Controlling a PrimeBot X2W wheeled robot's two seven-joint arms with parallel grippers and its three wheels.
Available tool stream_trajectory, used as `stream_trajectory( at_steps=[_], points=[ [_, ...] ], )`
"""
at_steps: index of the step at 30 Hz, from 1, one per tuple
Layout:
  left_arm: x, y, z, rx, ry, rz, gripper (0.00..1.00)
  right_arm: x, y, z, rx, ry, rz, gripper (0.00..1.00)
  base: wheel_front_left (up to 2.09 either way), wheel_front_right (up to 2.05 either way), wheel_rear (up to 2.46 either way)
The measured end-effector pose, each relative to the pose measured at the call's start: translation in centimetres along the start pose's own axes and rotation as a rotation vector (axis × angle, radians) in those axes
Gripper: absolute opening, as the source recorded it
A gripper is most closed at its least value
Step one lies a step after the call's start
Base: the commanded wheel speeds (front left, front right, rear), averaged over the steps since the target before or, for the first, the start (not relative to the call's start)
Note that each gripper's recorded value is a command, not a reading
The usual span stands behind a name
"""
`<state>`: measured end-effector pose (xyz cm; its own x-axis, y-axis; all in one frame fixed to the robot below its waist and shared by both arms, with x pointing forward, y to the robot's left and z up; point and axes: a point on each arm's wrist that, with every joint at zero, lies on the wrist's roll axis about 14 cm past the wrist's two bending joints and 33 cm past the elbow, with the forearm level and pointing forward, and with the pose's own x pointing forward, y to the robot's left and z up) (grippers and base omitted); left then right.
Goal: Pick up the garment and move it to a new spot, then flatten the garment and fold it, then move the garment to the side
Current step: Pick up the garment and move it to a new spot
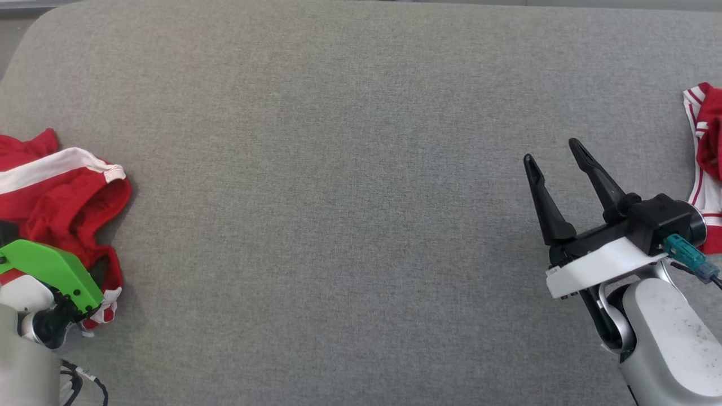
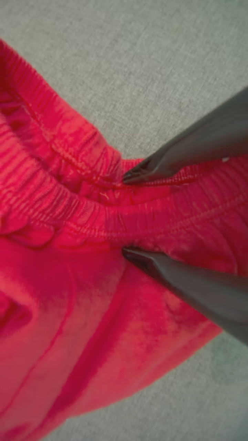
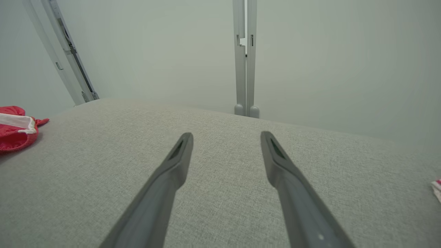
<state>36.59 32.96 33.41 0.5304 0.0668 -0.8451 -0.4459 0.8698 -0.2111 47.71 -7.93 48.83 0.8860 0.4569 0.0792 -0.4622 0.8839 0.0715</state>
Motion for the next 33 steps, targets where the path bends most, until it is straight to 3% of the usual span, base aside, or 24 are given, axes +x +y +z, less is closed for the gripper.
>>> stream_trajectory(
  at_steps=[1,6,15,23,33],
  points=[
    [0.0,-0.1,0.3,0.009,-0.014,0.000,0.00,-0.1,-0.1,0.0,-0.001,0.001,-0.005,1.00,0.00,0.00,0.00],
    [-0.8,-1.0,2.2,0.113,-0.117,-0.019,0.00,-0.5,0.2,0.8,0.002,-0.013,-0.010,1.00,0.00,0.00,0.00],
    [-6.6,-6.4,9.3,0.298,-0.413,-0.184,0.00,-2.2,1.4,3.1,0.019,-0.055,-0.026,1.00,0.00,0.00,0.00],
    [-13.2,-16.5,10.7,0.442,-0.618,-0.455,0.00,-5.3,0.5,5.5,-0.002,-0.098,-0.093,1.00,0.00,0.00,0.00],
    [-16.4,-31.0,3.6,0.470,-0.590,-0.807,0.00,-9.8,-3.2,7.4,-0.046,-0.130,-0.229,1.00,0.00,0.00,0.00]
  ],
)
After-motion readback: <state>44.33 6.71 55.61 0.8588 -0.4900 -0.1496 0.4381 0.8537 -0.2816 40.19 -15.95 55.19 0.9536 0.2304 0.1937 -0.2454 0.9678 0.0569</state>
